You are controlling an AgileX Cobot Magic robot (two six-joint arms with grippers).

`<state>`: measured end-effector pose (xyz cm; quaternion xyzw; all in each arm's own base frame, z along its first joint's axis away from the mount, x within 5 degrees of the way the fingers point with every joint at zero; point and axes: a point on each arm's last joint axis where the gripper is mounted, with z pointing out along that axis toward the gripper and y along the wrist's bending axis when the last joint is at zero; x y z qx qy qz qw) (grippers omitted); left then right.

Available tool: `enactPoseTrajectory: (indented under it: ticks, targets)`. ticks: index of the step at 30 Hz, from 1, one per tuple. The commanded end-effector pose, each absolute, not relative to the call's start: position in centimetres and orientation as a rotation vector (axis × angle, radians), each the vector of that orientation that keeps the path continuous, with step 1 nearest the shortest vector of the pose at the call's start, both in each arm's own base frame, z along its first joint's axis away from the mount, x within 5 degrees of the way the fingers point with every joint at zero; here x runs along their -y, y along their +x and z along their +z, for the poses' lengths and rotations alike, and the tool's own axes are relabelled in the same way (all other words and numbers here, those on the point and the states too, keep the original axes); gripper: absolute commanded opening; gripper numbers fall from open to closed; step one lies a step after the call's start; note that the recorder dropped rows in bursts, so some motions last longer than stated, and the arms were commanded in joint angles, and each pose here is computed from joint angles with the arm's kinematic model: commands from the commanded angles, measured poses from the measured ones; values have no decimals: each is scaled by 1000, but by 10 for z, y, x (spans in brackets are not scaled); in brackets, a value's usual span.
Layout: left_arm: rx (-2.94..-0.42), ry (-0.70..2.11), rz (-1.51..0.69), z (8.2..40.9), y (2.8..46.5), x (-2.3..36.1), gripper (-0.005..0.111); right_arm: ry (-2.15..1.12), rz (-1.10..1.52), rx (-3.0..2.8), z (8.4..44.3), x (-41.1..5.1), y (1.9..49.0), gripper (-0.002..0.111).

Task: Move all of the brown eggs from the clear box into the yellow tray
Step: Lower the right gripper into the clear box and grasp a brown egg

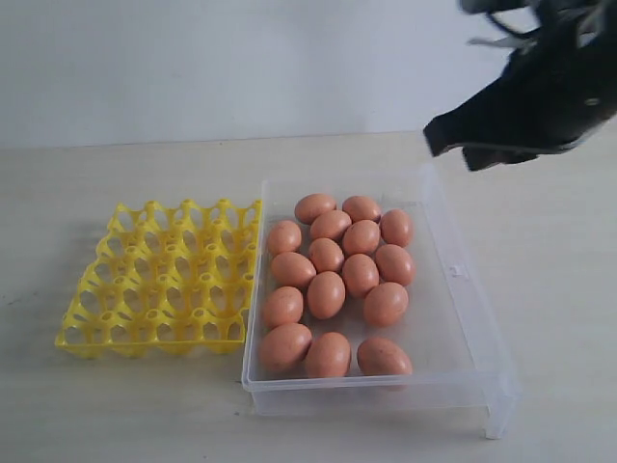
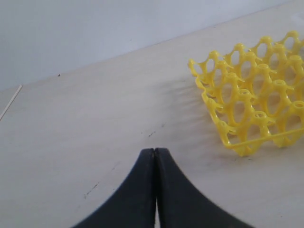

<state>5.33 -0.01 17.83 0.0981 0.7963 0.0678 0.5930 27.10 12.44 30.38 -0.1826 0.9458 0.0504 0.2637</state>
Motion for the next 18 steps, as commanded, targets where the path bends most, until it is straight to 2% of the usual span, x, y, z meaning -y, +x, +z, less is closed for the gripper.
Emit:
enactPoseTrajectory:
  ticks: [1, 4, 6, 9, 18]
  targets:
    - [-1834, 222, 153, 181, 53, 0, 0, -591, 38, -2771, 267, -149, 306, 31]
    - [-1834, 222, 153, 181, 53, 0, 0, -625, -9, -2888, 245, -162, 324, 53]
    - [-1834, 222, 153, 181, 53, 0, 0, -639, -30, -2935, 230, -167, 334, 61]
    - [-1834, 222, 153, 181, 53, 0, 0, -649, -42, -2963, 214, -173, 346, 60]
    - [-1834, 222, 153, 181, 53, 0, 0, -706, -87, -2950, 195, -183, 369, 58]
